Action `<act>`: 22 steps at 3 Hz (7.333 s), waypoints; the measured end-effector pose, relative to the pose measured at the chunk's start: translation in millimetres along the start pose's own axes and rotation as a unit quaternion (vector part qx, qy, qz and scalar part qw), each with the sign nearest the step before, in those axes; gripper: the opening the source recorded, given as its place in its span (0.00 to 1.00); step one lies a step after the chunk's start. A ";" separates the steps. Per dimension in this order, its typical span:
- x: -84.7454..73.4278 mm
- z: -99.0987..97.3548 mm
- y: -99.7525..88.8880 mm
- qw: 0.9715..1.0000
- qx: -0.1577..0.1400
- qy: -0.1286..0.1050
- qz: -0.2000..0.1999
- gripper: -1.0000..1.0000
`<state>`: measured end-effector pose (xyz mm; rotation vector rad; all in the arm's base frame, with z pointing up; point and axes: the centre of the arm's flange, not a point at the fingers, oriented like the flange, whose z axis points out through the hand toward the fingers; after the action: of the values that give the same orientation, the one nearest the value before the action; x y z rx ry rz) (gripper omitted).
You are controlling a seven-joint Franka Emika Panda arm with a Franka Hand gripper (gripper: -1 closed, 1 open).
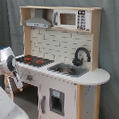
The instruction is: Play with the kitchen
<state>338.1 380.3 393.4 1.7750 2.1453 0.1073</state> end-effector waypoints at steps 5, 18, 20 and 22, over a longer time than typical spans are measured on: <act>-14.9 55.8 7.0 0.997 0.077 0.018 -0.023 0.00; 60.8 23.1 -23.9 0.987 0.005 0.044 0.155 1.00; 39.0 5.3 -19.5 0.986 -0.024 -0.025 0.162 1.00; 34.7 -16.6 -34.3 0.980 -0.058 -0.093 0.166 1.00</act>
<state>295.6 409.1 391.7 1.9735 1.6677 0.1410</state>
